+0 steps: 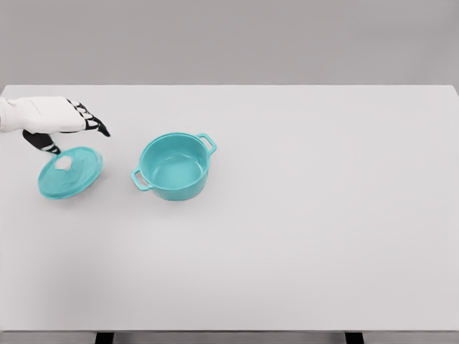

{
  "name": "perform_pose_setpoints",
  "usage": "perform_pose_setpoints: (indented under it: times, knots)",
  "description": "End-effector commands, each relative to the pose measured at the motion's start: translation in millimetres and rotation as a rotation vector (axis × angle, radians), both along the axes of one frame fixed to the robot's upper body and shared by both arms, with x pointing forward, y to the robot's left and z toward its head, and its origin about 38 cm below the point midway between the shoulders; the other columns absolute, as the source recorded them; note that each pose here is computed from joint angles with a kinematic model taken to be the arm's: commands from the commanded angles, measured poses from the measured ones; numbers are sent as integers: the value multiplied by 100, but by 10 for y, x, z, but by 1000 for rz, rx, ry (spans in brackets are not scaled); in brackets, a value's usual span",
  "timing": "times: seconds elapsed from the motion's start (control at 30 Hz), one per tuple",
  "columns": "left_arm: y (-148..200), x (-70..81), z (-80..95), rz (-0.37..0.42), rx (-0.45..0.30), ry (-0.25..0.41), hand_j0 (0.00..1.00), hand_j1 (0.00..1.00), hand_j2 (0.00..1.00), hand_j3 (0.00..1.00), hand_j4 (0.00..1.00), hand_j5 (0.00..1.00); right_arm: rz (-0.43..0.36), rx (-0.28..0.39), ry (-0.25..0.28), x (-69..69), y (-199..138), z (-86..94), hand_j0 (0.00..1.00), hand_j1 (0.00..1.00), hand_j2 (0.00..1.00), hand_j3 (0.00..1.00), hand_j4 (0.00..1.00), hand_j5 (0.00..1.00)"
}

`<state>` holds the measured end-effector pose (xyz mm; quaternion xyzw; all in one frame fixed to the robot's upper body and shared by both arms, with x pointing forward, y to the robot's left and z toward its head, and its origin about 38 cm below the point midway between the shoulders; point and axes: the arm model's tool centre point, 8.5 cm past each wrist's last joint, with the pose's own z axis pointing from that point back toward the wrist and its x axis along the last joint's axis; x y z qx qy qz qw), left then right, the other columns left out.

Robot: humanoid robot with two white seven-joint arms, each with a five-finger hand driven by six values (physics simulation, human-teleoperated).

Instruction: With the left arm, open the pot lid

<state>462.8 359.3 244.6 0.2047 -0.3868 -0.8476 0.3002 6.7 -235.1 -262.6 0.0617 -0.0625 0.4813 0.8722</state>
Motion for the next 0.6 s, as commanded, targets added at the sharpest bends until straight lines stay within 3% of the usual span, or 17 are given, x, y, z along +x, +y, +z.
perform_pose_setpoints:
  times: [0.0,0.13,0.2,0.27,0.3,0.37,0.4,0.57]
  knots:
    - [30,18,-22,15,-6,6,100,100,100,100,100,100,0,0,1,-8,0,0,100,100,100,100,100,100]
    - [63,28,-20,28,-16,9,100,100,100,100,100,100,0,0,0,1,0,0,100,100,100,100,100,100]
    - [14,77,45,37,-111,13,100,100,100,100,100,100,0,-1,1,-3,-3,0,100,100,100,100,100,100]
    - [-49,189,-71,68,-205,51,100,100,100,100,100,100,0,-1,2,-12,-3,0,100,100,100,100,100,100]
    - [-50,273,-159,101,-247,72,100,100,100,100,100,100,0,-1,2,-13,-3,0,100,100,100,100,100,100]
    - [216,437,-369,259,-372,122,100,100,100,100,100,100,0,0,0,1,0,0,100,100,100,100,100,100]
    - [355,459,-414,315,-395,127,100,100,100,100,100,100,0,-1,1,-3,-3,0,100,100,100,100,100,100]
    - [502,473,-491,378,-419,138,100,100,100,100,100,100,0,-1,1,-3,-3,0,100,100,100,100,100,100]
